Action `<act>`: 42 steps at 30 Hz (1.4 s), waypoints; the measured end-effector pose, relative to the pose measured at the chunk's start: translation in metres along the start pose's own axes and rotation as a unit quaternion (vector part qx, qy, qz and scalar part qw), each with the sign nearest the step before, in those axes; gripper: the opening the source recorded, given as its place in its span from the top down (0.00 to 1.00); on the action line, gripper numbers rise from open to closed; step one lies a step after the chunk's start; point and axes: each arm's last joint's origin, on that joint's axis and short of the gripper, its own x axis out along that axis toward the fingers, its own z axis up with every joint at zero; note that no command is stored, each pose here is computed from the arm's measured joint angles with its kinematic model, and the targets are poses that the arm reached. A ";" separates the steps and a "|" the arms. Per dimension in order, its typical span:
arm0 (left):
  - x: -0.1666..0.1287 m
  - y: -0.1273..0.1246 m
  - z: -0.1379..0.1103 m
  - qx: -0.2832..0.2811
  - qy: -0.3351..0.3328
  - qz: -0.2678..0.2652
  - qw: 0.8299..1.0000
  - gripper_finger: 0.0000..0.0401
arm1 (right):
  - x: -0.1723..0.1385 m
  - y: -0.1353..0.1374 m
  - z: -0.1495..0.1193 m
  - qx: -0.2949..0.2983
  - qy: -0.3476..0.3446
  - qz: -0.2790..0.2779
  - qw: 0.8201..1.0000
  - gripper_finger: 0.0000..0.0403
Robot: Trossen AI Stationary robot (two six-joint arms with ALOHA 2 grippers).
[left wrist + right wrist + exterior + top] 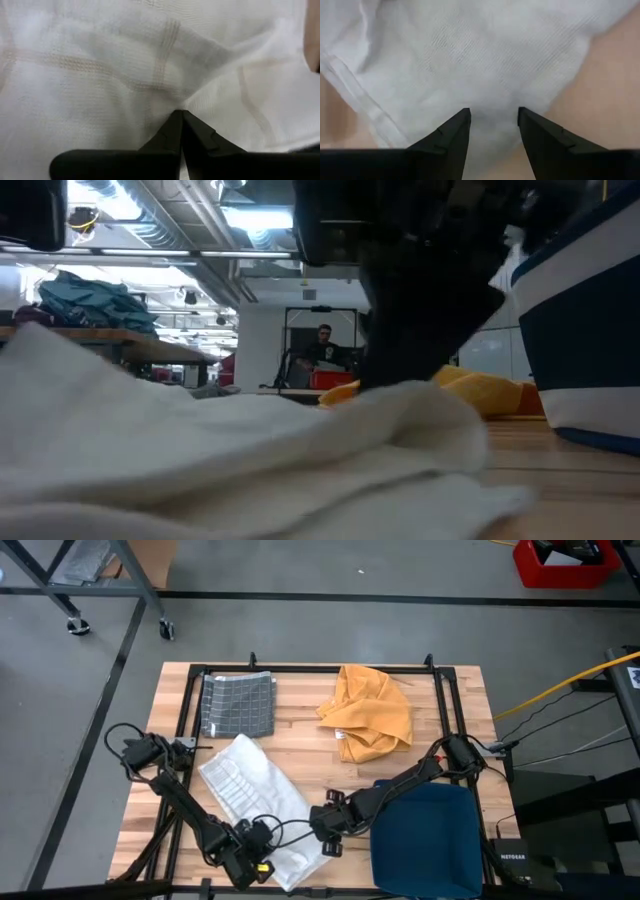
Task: Fold towel
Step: Fold the white towel
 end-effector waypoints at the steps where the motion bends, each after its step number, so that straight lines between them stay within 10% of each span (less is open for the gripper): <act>1: -0.001 0.001 0.000 -0.003 -0.001 0.006 1.000 1.00 | -0.001 0.000 0.002 -0.008 -0.008 -0.004 1.000 0.57; 22: -0.017 -0.010 0.003 0.101 -0.091 -0.006 0.991 0.99 | -0.033 0.019 0.040 -0.146 -0.083 -0.008 0.986 0.57; 34: -0.016 -0.015 0.005 0.073 -0.071 -0.031 0.994 0.66 | -0.033 0.019 0.041 -0.146 -0.083 -0.008 0.986 0.57; 42: -0.020 -0.033 0.006 0.146 -0.087 -0.104 0.980 0.67 | -0.033 0.025 0.033 -0.209 -0.060 -0.006 0.976 0.57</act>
